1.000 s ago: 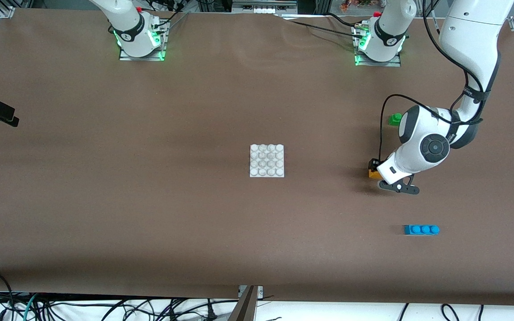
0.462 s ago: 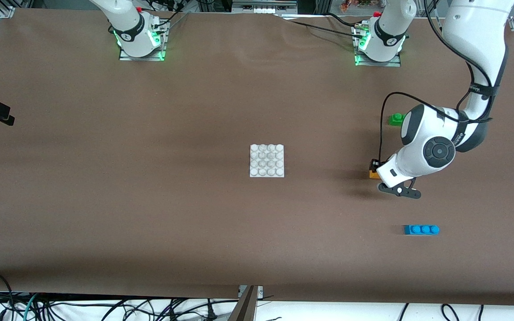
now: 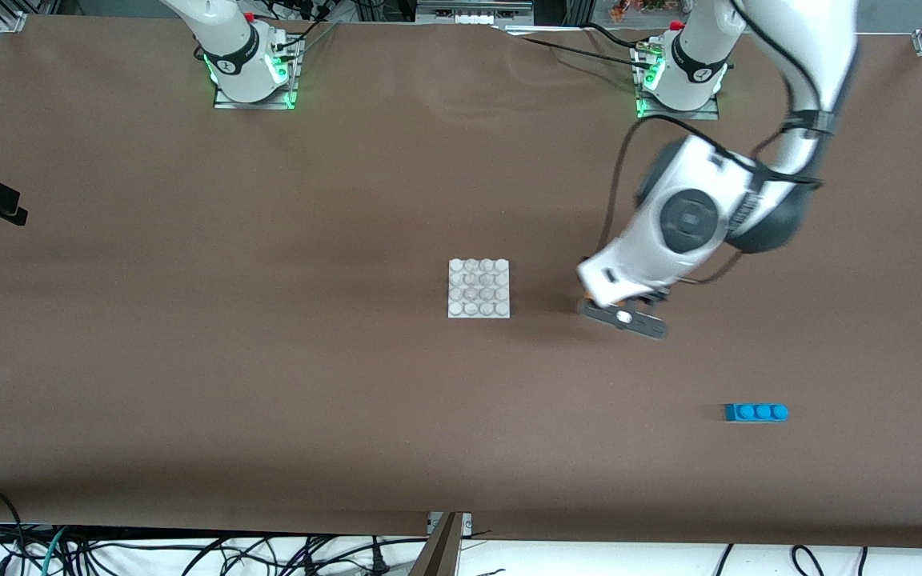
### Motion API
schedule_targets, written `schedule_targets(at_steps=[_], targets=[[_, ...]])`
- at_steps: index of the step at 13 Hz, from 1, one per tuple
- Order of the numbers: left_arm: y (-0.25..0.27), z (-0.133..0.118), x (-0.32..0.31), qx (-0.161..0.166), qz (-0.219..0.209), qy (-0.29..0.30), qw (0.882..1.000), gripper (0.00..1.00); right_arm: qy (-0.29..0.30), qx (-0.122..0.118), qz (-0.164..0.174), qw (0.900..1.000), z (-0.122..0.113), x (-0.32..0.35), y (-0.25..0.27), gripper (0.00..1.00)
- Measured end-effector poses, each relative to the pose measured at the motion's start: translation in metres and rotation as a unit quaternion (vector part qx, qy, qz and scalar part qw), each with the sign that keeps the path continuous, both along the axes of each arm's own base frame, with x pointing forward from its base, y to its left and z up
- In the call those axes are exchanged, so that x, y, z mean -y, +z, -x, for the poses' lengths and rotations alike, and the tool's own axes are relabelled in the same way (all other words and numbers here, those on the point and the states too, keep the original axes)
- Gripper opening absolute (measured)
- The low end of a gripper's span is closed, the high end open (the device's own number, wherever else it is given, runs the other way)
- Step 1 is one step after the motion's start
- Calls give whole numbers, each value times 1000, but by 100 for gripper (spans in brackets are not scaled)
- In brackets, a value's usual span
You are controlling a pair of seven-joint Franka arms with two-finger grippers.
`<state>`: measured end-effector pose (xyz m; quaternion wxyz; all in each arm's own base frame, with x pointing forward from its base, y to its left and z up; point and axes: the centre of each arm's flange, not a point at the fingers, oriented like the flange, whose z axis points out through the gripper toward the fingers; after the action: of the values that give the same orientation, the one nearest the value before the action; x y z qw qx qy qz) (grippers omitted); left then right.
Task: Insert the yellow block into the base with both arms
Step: 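Carry the yellow brick with the left gripper over the white plate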
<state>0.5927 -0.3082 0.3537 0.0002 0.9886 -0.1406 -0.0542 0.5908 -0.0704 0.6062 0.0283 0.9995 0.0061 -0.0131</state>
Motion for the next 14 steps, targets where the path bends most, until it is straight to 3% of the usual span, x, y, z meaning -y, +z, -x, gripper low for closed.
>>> schedule_targets(at_steps=[3, 7, 14], targets=[[-26, 30, 94, -7, 0, 21, 1000, 62, 1, 0, 0, 1000, 0, -1, 0, 100], [-79, 55, 167, -27, -5, 45, 999, 62, 1, 0, 0, 1000, 0, -1, 0, 100], [-116, 53, 175, -27, -2, 56, 998, 62, 2, 0, 0, 1000, 0, -1, 0, 100]])
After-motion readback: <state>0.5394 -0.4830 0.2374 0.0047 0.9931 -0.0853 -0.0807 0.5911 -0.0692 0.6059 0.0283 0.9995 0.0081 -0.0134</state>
